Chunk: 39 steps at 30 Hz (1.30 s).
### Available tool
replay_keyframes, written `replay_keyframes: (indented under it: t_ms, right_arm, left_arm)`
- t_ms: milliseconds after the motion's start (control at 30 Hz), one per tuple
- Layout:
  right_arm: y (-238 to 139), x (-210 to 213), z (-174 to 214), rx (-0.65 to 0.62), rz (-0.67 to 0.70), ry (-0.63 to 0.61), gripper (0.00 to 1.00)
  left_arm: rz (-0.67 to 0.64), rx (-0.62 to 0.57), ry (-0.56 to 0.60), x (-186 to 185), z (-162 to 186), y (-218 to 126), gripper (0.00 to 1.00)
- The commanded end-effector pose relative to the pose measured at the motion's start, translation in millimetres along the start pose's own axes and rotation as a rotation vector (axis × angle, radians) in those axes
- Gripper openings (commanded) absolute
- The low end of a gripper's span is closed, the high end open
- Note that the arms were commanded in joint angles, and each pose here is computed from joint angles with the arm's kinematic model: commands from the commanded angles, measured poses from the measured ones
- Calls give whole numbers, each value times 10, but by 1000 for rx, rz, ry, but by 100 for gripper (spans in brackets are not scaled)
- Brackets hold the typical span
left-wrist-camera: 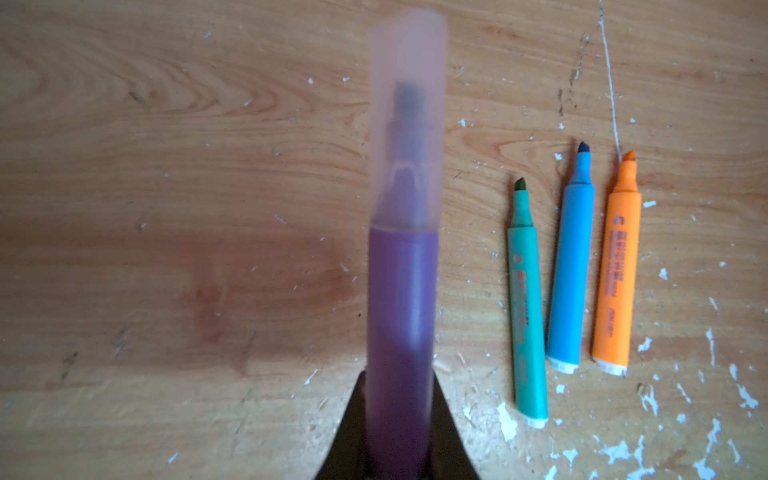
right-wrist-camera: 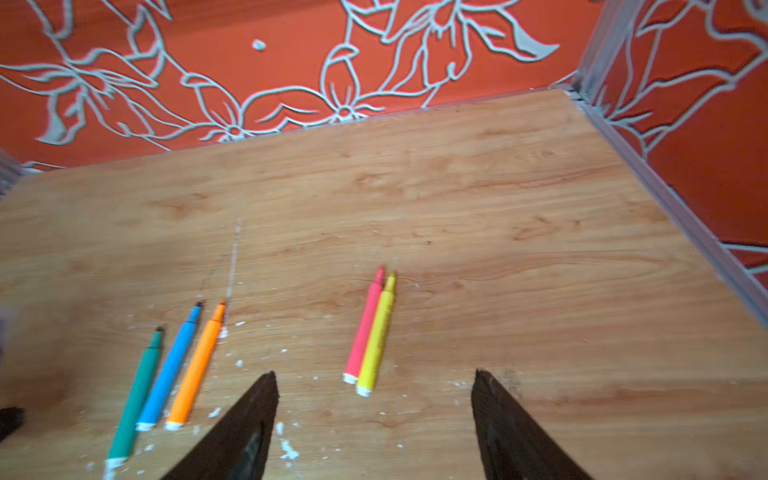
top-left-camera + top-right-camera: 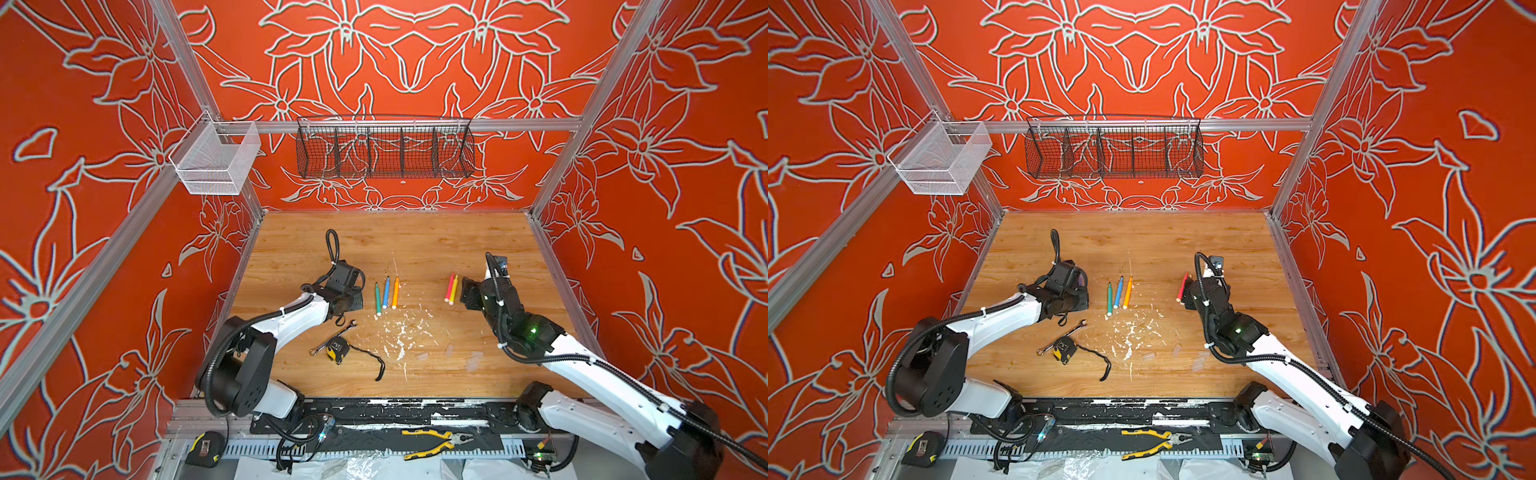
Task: Insert the pens into the pen caps
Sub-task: 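Open the right gripper and draw it back from the capped marker, then lower the capped purple marker to the table and open the left gripper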
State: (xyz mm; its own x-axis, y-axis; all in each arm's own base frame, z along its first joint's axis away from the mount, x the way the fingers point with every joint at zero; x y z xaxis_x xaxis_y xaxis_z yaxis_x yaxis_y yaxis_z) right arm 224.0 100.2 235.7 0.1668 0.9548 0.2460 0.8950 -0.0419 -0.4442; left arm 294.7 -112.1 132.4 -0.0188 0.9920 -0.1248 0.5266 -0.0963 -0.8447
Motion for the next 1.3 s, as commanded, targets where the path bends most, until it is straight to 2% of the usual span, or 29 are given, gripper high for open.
replay_keyframes:
  t_ms: [0,167,233,467,633,733,933,1067,1267]
  right_arm:
    - [81,-253,108,-48,163,-56,76]
    - [164,-450,216,-102,305,-108,76]
    - [164,-523,232,-126,358,-79,79]
    - [237,-500,261,-139,342,-64,77]
    - [305,-443,288,-89,338,-90,72]
    - [328,-422,289,-76,337,-101,71]
    - [319,-429,301,-73,330,-94,71]
    - [310,-438,305,-73,330,-93,71]
    - [299,-447,310,-72,327,-94,71]
  left_arm:
    - [-25,46,-56,3,-30,67,0]
    - [-59,98,-66,2,-2,239,0]
    - [-70,117,-79,13,29,292,0]
    - [-116,155,-109,72,154,398,1]
    - [-125,154,-102,67,131,438,17]
    - [-128,166,-94,44,95,463,19]
    - [-146,170,-82,33,39,489,31]
    - [-134,167,-81,8,-1,477,35]
    - [-75,166,-76,-73,-143,212,43]
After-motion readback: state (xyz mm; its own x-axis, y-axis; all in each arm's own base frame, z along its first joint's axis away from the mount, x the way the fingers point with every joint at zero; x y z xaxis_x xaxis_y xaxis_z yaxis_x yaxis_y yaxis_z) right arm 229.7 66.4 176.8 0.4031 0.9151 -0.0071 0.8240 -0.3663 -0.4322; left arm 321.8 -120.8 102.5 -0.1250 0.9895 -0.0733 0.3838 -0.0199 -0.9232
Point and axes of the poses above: each gripper's point midway between its finger pads, its own y axis out along the fingers, its own x axis along the line the jaws close on, z = x × y, the point moved 8 cm from there along -y, back along the fingers, and after that the axes turned 7 degrees about y, right-handed, at the moved point
